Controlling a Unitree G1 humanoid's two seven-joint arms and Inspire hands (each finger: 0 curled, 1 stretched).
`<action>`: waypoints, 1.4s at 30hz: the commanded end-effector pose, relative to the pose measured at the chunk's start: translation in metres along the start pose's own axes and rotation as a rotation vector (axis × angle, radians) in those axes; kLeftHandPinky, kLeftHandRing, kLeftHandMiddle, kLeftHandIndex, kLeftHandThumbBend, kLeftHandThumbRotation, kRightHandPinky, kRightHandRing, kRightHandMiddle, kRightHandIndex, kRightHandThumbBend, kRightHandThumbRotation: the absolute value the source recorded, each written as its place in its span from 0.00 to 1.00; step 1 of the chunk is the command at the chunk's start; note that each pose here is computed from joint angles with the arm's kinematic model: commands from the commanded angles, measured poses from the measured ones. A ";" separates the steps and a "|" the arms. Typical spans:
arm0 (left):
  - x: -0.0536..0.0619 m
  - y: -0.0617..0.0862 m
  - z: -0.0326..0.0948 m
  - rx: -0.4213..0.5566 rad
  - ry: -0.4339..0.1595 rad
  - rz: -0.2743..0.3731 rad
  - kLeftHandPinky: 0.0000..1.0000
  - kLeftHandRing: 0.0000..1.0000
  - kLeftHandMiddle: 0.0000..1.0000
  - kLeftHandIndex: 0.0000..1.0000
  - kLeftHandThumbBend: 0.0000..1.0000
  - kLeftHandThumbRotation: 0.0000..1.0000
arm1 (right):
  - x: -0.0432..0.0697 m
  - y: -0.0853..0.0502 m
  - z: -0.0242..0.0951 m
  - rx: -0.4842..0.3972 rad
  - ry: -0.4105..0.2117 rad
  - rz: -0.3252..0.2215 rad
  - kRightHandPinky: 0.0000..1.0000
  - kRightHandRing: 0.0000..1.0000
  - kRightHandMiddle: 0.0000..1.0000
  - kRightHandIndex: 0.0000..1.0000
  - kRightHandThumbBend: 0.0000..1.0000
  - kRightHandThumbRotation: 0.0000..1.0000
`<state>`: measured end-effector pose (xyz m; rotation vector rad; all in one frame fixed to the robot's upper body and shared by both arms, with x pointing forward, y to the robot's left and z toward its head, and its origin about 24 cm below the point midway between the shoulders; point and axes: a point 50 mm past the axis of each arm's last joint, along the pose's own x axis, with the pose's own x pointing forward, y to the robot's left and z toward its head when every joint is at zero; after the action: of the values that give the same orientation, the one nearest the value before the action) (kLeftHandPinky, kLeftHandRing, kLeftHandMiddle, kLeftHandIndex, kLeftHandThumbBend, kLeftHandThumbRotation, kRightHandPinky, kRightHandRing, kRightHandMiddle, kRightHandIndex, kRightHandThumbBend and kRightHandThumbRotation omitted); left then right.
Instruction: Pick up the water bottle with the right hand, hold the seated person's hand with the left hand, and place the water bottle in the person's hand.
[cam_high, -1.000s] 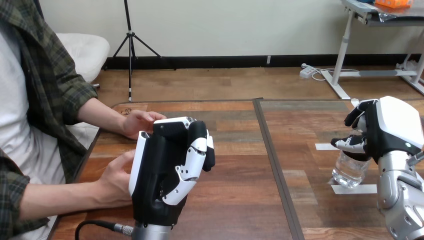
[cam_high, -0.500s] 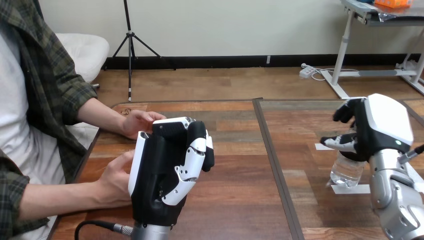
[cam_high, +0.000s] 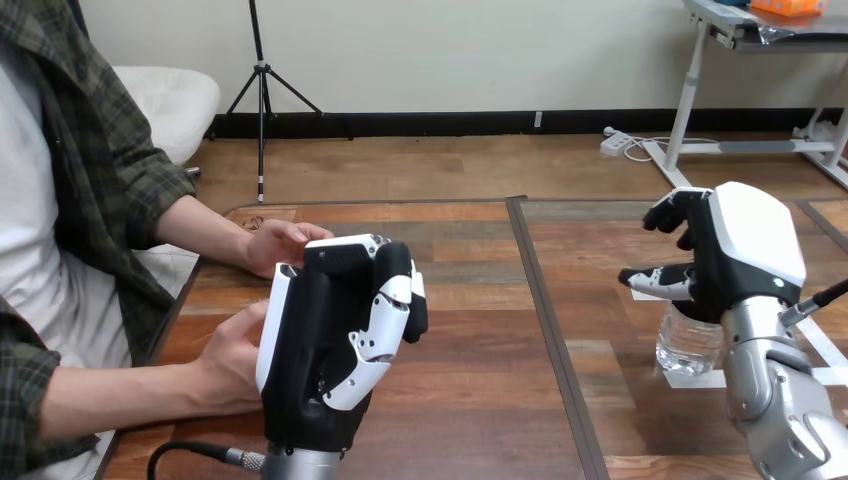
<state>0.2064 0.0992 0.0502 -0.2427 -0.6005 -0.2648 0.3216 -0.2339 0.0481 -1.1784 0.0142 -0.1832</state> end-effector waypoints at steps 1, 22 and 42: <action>0.015 -0.009 0.003 -0.028 -0.073 0.015 0.07 0.10 0.20 0.26 0.01 0.00 | 0.001 -0.002 0.015 0.040 -0.059 -0.027 0.51 0.61 0.66 0.60 0.72 0.00; 0.014 -0.009 0.003 -0.031 -0.066 0.014 0.06 0.10 0.19 0.25 0.03 0.00 | -0.009 0.014 0.012 0.048 -0.067 0.013 0.56 0.67 0.73 0.69 0.77 0.00; 0.013 -0.009 0.002 -0.035 -0.063 0.012 0.06 0.10 0.21 0.27 0.00 0.00 | -0.015 0.018 0.004 0.051 -0.034 0.030 0.68 0.76 0.78 0.76 0.78 0.00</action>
<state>0.2063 0.1016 0.0502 -0.2389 -0.6073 -0.2532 0.3151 -0.2253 0.0402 -1.1456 -0.0264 -0.1590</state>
